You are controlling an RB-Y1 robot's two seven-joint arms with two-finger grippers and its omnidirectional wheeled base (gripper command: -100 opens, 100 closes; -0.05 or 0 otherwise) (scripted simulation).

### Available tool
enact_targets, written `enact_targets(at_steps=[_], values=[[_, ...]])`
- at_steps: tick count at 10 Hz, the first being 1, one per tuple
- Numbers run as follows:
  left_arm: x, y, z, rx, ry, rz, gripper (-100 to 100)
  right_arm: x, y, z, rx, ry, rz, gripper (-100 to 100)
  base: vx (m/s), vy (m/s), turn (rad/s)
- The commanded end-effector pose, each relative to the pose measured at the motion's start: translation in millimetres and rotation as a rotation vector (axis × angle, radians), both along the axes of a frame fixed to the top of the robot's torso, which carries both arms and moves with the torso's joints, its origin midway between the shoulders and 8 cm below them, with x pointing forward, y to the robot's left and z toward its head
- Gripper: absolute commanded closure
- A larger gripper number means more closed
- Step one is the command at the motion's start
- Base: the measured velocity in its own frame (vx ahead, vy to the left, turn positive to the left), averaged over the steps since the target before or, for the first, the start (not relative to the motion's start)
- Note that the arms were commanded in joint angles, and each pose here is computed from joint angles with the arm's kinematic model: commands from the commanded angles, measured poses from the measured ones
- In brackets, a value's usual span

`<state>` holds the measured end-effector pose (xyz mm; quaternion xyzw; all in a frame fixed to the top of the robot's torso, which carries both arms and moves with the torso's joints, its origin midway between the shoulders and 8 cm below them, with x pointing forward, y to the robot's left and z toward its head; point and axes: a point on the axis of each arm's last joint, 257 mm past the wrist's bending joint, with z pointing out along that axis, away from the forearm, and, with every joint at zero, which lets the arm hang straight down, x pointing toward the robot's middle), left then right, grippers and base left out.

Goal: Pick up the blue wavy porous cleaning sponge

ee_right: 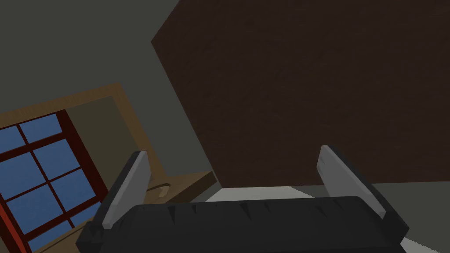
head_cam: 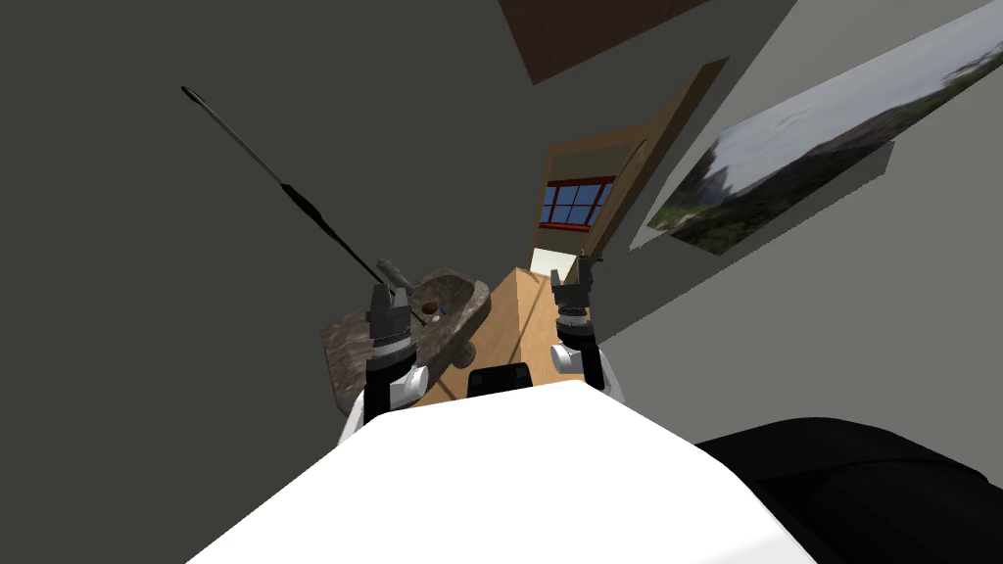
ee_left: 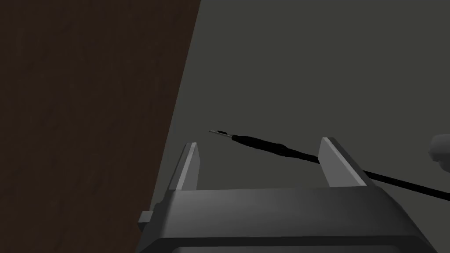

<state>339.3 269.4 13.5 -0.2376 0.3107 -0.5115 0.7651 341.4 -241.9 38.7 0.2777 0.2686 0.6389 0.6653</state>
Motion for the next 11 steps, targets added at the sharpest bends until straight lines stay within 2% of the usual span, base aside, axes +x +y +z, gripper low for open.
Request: enact_targets(at_steps=[1, 5, 8, 9, 11], values=[[3, 0.7, -6, 0.022, 0.026, -0.011, -100, 0, 0, 0, 0.000, 0.000, 0.000, 0, 0.020, 0.007, -0.048], [15, 17.0, -37, 0.058, 0.156, -0.020, -100, 0, 0, 0, 0.000, 0.000, 0.000, 0, 0.067, 0.031, -0.085], [24, 43.4, -72, 0.052, 0.293, 0.000, -100, 0, 0, 0, 0.000, 0.000, 0.000, 0, 0.113, 0.061, -0.144], [24, 43.4, -72, 0.052, 0.293, 0.000, -100, 0, 0, 0, 0.000, 0.000, 0.000, 0, 0.074, 0.049, -0.039], [27, 65.4, -98, 0.034, 0.391, 0.023, -100, 0, 0, 0, 0.000, 0.000, 0.000, 0, 0.088, 0.051, -0.128]])
